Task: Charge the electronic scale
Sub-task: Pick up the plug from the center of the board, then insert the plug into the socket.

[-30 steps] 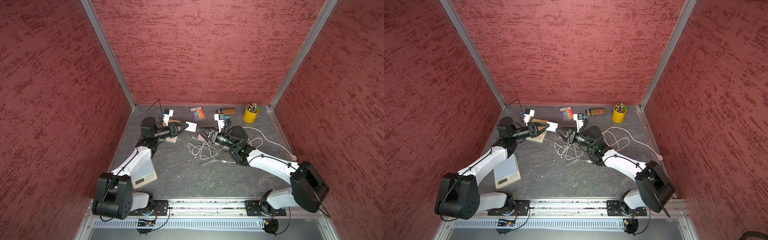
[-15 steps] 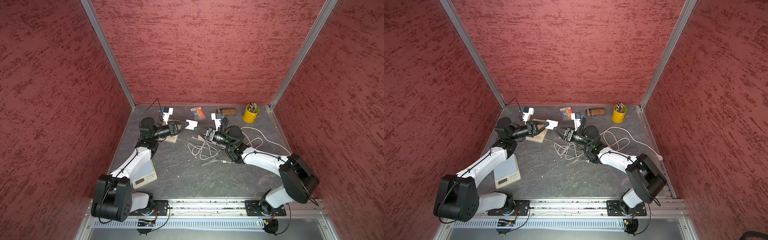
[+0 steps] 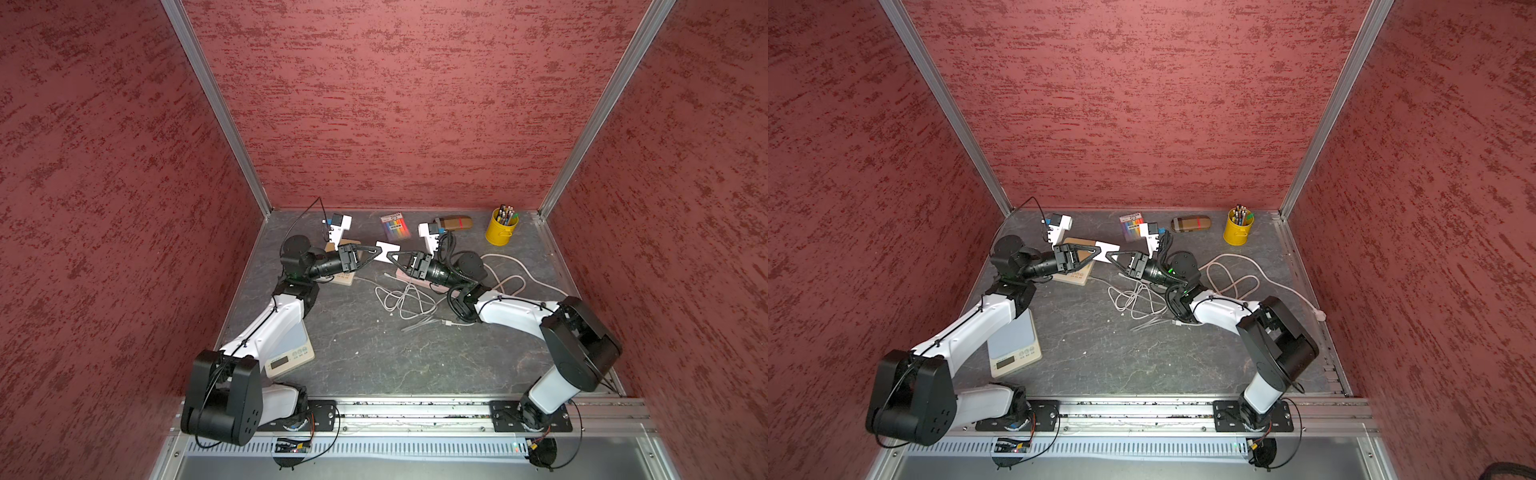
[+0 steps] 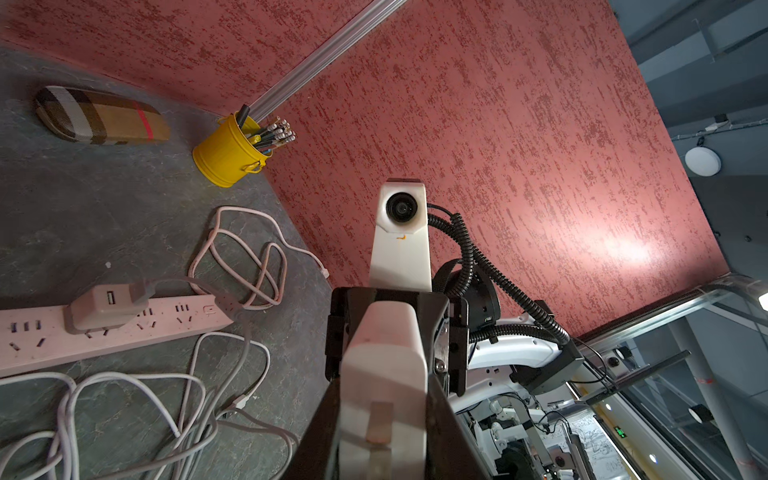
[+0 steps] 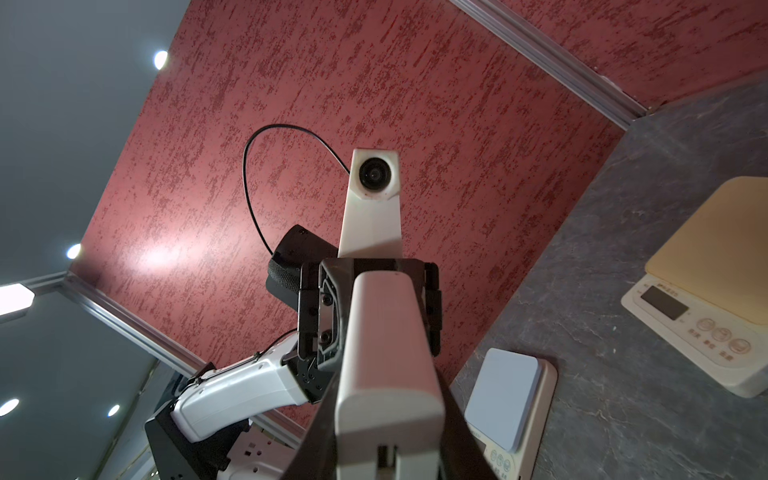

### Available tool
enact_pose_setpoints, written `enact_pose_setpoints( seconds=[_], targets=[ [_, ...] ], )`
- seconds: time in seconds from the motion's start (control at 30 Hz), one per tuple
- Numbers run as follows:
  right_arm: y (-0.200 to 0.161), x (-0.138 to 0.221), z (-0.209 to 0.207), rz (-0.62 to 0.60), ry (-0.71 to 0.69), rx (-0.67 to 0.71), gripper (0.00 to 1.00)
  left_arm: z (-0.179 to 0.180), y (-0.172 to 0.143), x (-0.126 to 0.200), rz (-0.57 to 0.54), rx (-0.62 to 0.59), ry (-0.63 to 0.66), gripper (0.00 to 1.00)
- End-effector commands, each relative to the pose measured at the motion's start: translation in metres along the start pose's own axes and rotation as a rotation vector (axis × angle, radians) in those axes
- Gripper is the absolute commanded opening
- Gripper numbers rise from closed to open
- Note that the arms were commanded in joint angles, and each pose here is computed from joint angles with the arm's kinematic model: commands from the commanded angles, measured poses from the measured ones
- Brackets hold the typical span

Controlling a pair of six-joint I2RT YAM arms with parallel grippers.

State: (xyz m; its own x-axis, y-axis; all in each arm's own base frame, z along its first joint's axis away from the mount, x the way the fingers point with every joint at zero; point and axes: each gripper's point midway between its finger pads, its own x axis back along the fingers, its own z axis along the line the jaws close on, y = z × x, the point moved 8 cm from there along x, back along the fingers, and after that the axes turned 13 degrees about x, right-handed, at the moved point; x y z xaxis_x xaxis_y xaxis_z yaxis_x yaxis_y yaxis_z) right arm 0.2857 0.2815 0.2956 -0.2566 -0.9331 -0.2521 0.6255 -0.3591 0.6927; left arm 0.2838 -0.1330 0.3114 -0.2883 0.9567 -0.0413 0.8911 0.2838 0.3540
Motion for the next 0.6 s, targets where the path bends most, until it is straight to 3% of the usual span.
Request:
enact_pose_setpoints(
  seconds=[0.0,0.07,0.13,0.4,0.57],
  targets=[
    [0.019,0.009,0.020,-0.027,0.077,0.167,0.11,-0.005,-0.006,0.001,0.042,-0.018,-0.007,0.37],
    [0.025,0.013,0.016,0.034,0.029,0.220,0.09,-0.008,-0.008,0.003,0.052,-0.042,0.002,0.54],
    [0.033,0.017,0.012,0.133,-0.036,0.294,0.09,-0.007,-0.007,0.009,0.041,-0.050,0.042,0.59],
    [0.072,0.062,0.034,0.626,-0.496,0.872,0.05,0.010,-0.001,0.034,-0.021,-0.050,0.299,0.59],
    [0.063,0.087,0.024,0.886,-0.613,1.020,0.02,0.033,0.003,0.021,-0.015,-0.014,0.381,0.59]
  ],
)
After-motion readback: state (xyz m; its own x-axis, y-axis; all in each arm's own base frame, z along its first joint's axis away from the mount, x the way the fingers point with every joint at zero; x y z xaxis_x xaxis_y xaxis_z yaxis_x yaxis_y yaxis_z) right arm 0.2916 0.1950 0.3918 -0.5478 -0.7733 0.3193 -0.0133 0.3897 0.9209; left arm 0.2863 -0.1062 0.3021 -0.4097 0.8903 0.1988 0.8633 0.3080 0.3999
